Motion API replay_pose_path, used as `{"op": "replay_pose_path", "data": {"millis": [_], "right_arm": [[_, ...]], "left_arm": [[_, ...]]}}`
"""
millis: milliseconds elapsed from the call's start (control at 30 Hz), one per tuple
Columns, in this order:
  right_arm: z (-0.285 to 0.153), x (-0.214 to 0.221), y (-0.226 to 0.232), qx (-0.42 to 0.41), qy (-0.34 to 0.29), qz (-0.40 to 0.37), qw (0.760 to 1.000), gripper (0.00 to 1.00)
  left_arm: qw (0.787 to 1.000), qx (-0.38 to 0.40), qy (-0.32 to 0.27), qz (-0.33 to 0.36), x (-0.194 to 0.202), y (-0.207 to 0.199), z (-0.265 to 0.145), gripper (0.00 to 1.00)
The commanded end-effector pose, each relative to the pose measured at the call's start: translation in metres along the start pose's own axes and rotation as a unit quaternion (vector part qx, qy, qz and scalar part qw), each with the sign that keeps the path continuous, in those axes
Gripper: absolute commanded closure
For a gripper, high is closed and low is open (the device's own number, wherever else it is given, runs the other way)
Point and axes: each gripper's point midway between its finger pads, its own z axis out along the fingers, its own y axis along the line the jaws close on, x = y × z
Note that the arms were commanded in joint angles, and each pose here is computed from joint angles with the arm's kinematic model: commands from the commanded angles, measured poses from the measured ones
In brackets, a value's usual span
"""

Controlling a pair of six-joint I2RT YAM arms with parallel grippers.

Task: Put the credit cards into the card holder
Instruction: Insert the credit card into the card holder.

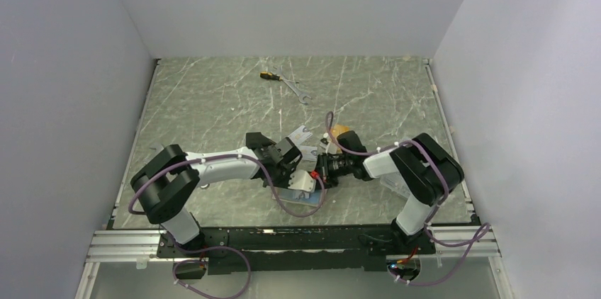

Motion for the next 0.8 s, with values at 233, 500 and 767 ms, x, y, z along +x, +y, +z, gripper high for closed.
{"op": "replay_pose_path", "data": {"millis": [233,500,767], "right_arm": [[-0.030,0.003,-0.018,0.066,-0.021,-0.019,0.997,1.00],[-0.032,0.019,-0.026,0.063,-0.013,-0.001,0.998,1.00],[-0.033,0.033,-0.024,0.059,-0.013,0.025,0.998,1.00]], "left_arm": [[0.986,0.146,-0.081,-0.013,-0.063,-0.057,0.008,1.00],[0.993,0.109,-0.053,-0.002,-0.035,-0.054,0.007,1.00],[0.995,0.091,-0.050,0.006,-0.035,-0.047,0.009,1.00]]}}
